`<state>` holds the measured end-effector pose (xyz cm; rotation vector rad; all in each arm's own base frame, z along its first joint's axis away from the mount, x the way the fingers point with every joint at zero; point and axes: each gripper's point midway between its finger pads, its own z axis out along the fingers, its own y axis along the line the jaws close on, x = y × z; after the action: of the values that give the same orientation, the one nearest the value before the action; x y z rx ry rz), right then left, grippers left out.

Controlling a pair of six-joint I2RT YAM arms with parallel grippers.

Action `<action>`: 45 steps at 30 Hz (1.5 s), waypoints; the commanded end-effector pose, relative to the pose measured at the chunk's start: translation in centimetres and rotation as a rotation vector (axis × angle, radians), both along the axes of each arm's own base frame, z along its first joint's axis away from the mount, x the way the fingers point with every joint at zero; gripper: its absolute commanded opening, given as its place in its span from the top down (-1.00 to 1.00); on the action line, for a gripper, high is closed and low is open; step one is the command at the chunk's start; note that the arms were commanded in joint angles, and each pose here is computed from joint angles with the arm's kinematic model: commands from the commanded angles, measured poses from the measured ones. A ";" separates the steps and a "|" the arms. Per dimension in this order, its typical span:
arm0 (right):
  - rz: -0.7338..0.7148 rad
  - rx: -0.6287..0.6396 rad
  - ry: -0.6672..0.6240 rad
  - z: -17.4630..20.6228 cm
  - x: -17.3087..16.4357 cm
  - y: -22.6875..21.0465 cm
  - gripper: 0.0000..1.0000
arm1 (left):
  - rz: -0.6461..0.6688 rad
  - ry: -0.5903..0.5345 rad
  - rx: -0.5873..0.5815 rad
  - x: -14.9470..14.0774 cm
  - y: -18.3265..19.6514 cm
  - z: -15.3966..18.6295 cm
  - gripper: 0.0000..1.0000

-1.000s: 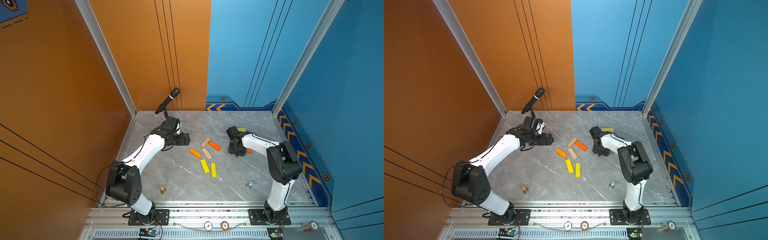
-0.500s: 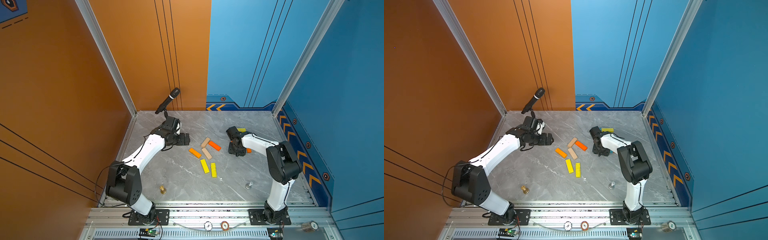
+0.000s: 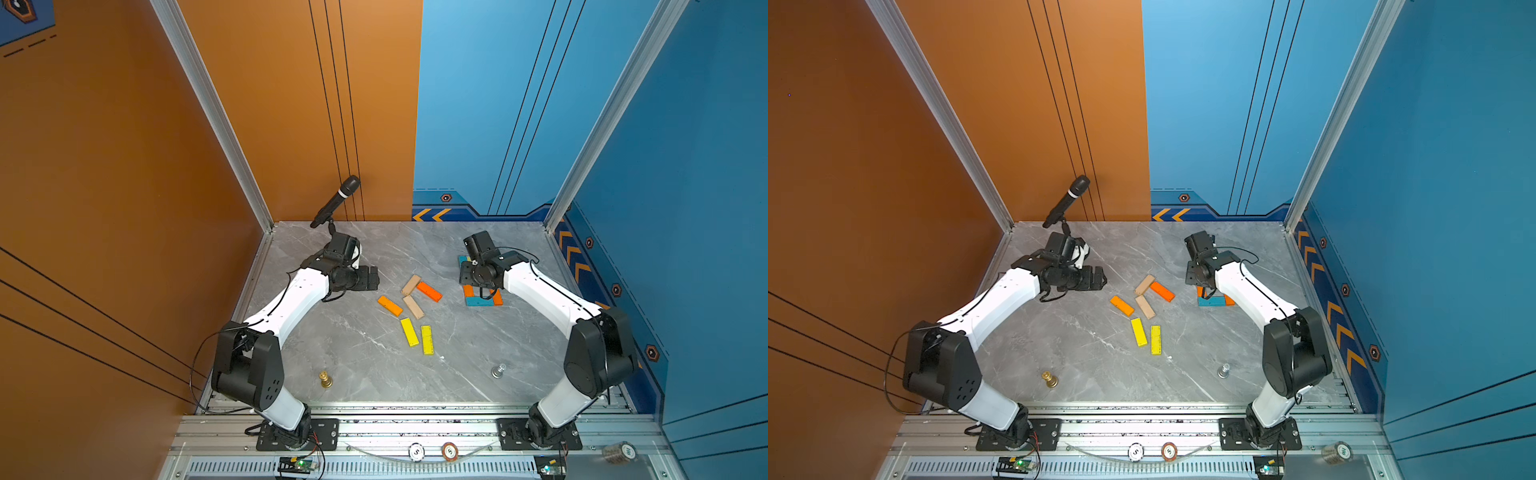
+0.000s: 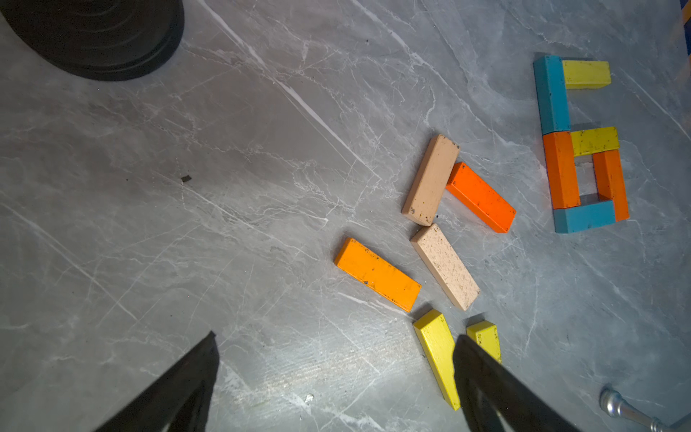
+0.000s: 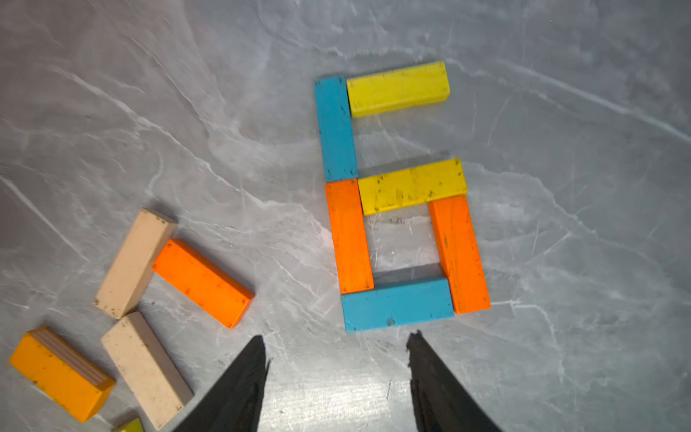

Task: Assemble the number 6 with building blocks
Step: Assemble the building block at the center of the board, then pick up the building block from the center of the board.

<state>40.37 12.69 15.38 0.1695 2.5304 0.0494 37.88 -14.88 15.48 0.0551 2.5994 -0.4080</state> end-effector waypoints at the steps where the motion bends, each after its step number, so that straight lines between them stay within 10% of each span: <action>1: 0.150 0.046 -0.054 1.2 1.3 2.8 -0.32 | 0.026 -0.014 0.005 0.4 0.6 0.3 -0.95; 17: 0.451 0.044 0.191 -6.6 2.7 13.7 -0.36 | 0.190 -0.049 0.027 1.5 5.9 1.4 -0.95; 45: 0.689 -0.139 0.370 -13.4 1.5 10.6 0.12 | 0.088 0.007 0.036 1.4 3.9 -0.5 -0.95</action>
<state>42.46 23.40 2.69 -0.7930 2.7814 0.1076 39.32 -10.35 15.58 -0.1030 2.5808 -0.3296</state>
